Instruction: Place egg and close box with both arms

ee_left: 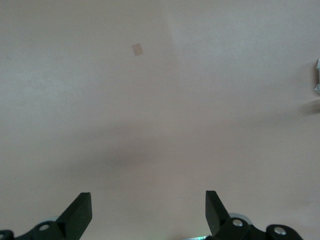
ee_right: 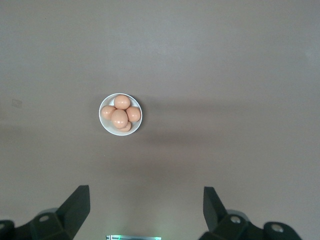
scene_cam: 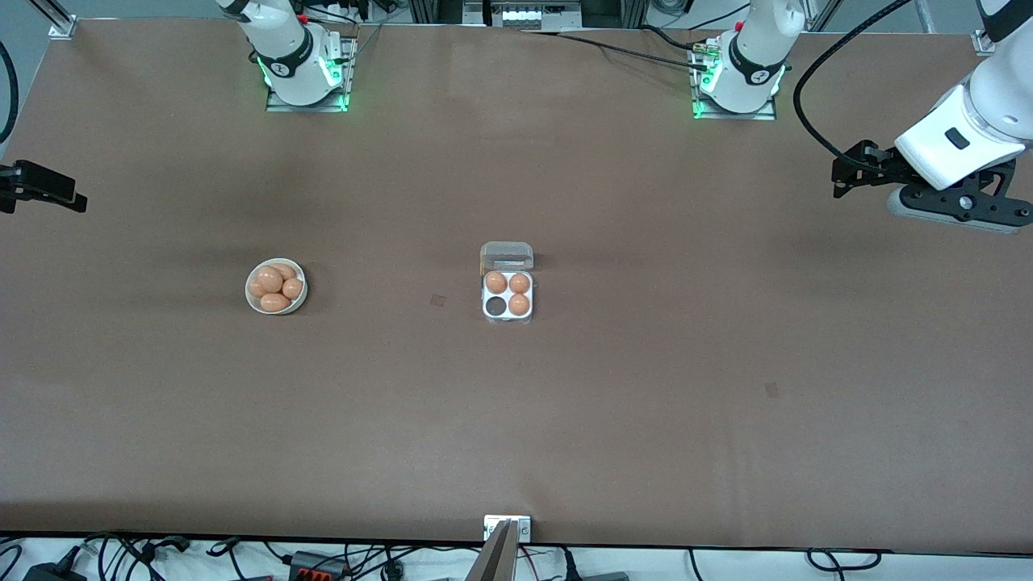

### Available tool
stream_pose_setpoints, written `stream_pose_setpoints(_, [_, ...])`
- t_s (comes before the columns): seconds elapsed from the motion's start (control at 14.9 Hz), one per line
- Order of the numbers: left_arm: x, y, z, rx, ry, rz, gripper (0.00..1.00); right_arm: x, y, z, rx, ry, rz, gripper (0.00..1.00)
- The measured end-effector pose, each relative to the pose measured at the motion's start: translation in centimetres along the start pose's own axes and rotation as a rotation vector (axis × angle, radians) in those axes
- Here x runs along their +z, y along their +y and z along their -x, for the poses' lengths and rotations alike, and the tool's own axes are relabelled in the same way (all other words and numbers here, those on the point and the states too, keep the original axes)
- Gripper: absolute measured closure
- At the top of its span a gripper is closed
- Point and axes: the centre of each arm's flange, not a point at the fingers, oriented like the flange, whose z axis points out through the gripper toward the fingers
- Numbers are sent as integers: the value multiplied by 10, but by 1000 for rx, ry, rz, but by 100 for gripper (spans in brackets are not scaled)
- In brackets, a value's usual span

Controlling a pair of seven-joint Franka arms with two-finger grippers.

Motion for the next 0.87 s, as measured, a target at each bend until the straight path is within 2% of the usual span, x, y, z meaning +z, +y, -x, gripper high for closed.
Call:
stream_pose_setpoints(0.6, [0, 0, 0, 0, 0, 0, 0, 0, -1, 0, 12, 0, -5, 0])
stream_pose_setpoints(0.87, [0, 0, 0, 0, 0, 0, 0, 18, -4, -9, 3, -31, -13, 0])
